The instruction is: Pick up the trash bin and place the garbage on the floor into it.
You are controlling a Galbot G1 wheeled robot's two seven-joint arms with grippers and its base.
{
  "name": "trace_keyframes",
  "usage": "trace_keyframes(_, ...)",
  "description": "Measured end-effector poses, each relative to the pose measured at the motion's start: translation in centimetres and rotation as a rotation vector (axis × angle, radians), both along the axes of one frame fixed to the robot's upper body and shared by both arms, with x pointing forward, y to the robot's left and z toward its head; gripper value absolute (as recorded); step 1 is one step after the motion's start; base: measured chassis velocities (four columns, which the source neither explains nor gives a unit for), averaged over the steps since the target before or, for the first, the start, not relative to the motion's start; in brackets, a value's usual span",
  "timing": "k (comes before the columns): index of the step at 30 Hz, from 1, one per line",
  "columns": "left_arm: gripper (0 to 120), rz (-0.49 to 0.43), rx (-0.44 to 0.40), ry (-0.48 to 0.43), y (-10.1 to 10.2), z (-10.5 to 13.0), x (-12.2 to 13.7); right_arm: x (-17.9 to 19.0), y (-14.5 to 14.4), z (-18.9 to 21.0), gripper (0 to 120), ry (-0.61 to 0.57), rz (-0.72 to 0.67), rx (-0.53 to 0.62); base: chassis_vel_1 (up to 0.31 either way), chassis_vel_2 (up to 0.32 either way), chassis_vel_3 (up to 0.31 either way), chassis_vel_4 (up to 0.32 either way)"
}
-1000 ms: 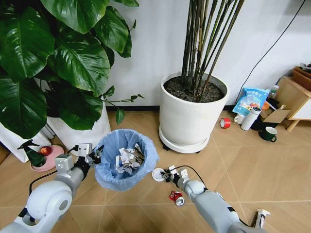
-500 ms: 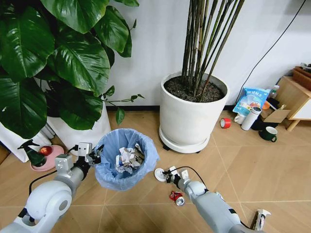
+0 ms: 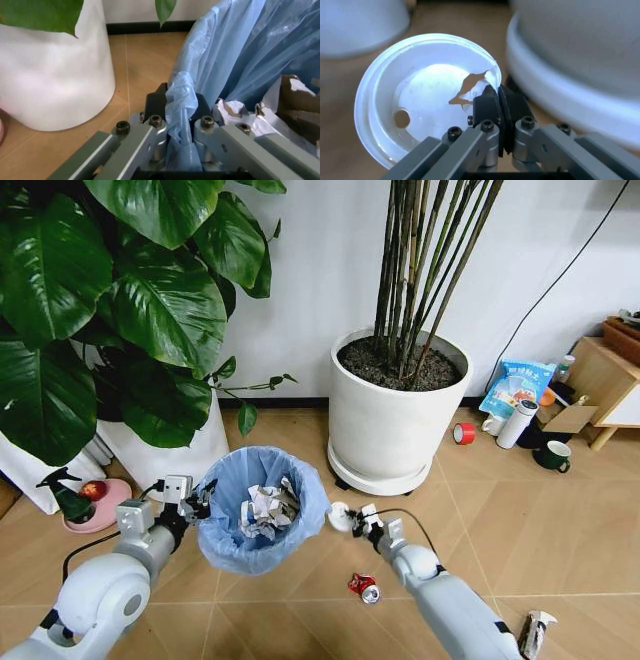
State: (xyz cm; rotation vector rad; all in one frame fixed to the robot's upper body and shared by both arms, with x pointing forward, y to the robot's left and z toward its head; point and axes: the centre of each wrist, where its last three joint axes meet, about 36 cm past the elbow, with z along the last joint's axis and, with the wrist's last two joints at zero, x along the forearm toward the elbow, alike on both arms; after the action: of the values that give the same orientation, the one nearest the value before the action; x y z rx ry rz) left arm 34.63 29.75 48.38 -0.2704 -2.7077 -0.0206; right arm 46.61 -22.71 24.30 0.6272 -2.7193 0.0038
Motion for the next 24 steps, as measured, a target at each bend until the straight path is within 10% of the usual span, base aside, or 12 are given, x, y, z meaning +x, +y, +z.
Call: trace_keyframes(24, 2, -0.14, -0.051, 0.053, -1.8, -1.4, 3.8, -6.1, -2.7, 23.5, 0, -0.437, 0.099, 0.06, 0.0, 0.0, 0.0, 0.0)
